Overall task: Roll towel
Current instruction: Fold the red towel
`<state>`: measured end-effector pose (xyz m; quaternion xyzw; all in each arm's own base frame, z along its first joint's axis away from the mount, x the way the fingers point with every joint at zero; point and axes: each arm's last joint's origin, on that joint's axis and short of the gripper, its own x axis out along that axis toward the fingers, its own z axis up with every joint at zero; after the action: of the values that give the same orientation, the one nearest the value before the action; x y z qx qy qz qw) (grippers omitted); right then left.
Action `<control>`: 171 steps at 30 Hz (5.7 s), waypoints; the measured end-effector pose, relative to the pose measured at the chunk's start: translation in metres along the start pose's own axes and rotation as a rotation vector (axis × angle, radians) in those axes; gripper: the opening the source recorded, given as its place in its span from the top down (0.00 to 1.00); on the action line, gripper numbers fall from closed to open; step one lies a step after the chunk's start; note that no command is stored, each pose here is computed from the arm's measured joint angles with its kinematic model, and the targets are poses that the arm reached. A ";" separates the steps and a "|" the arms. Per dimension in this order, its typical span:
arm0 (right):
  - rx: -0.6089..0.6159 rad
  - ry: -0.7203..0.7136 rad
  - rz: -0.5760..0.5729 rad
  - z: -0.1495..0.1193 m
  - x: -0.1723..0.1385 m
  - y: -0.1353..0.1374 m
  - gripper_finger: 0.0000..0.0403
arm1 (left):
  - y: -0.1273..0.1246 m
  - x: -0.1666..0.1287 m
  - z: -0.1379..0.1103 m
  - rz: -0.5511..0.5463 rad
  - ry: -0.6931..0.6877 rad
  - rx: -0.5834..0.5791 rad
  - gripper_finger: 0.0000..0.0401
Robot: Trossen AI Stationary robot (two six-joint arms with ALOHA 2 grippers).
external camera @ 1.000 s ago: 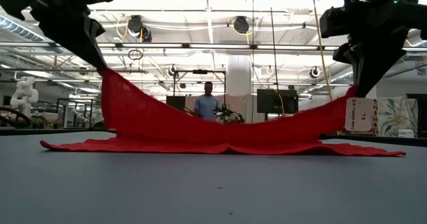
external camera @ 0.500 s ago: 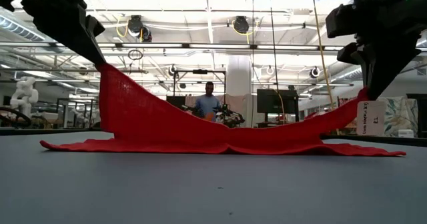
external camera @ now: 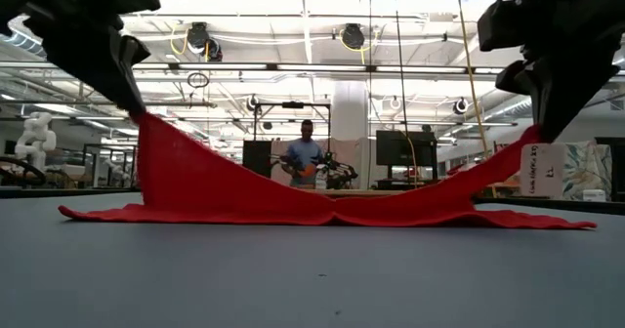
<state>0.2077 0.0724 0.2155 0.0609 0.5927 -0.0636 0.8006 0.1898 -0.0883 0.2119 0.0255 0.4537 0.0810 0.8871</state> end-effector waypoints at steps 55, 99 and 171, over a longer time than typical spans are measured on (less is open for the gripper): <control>-0.015 0.026 0.022 -0.010 0.019 0.007 1.00 | -0.017 0.011 -0.009 -0.122 0.136 0.037 1.00; -0.010 -0.007 0.049 -0.006 0.019 0.010 1.00 | -0.045 0.033 -0.012 -0.204 0.163 -0.010 0.76; 0.010 0.048 0.170 -0.008 0.019 0.014 0.77 | -0.069 0.046 -0.051 0.102 0.192 -0.030 0.97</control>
<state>0.2086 0.0874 0.1958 0.1167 0.6042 0.0032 0.7883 0.1834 -0.1503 0.1371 0.0272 0.5333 0.1348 0.8347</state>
